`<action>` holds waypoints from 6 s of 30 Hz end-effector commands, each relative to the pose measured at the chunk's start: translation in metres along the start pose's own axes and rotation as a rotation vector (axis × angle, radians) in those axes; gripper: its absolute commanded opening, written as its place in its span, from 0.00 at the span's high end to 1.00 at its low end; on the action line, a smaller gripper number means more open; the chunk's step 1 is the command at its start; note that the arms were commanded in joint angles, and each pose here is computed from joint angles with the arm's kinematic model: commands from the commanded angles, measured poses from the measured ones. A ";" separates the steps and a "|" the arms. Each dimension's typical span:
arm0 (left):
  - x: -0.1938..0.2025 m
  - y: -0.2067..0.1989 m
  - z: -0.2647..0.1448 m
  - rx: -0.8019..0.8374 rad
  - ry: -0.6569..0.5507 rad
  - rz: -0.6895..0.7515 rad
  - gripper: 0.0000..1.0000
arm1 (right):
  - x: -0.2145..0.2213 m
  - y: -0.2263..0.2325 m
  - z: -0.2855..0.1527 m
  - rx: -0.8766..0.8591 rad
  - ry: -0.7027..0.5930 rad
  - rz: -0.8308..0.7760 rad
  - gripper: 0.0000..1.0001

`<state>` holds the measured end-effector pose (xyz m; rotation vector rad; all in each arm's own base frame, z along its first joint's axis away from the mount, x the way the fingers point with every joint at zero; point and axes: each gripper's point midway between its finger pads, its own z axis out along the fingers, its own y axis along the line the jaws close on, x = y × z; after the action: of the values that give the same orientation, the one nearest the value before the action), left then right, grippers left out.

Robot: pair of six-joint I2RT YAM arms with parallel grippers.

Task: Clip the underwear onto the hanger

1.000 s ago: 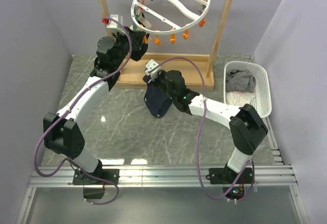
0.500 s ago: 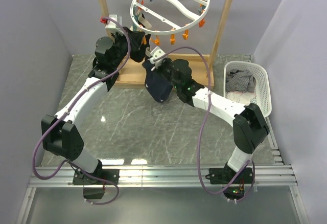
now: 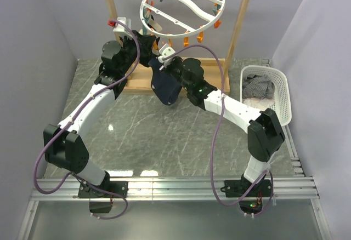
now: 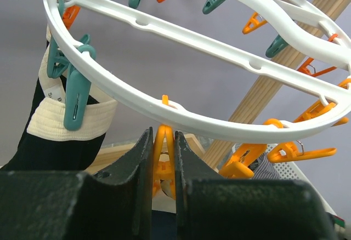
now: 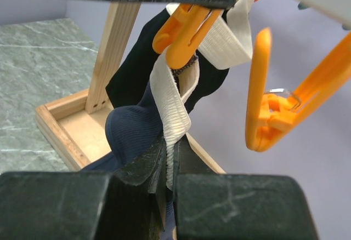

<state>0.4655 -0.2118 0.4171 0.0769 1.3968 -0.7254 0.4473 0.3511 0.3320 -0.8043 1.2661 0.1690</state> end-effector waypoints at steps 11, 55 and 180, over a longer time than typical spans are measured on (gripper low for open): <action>0.001 0.005 -0.007 -0.010 0.012 0.016 1.00 | -0.040 -0.027 0.000 0.050 -0.080 0.041 1.00; -0.002 0.008 0.001 -0.019 0.005 0.024 1.00 | -0.038 -0.015 -0.014 -0.013 -0.073 0.018 1.00; 0.079 0.053 -0.081 0.003 0.291 -0.021 0.04 | 0.051 0.039 -0.101 -0.328 0.262 0.398 0.40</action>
<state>0.4281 -0.1587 0.2960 0.0962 1.7393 -0.7230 0.3768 0.3178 0.2565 -0.8999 1.6234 0.4604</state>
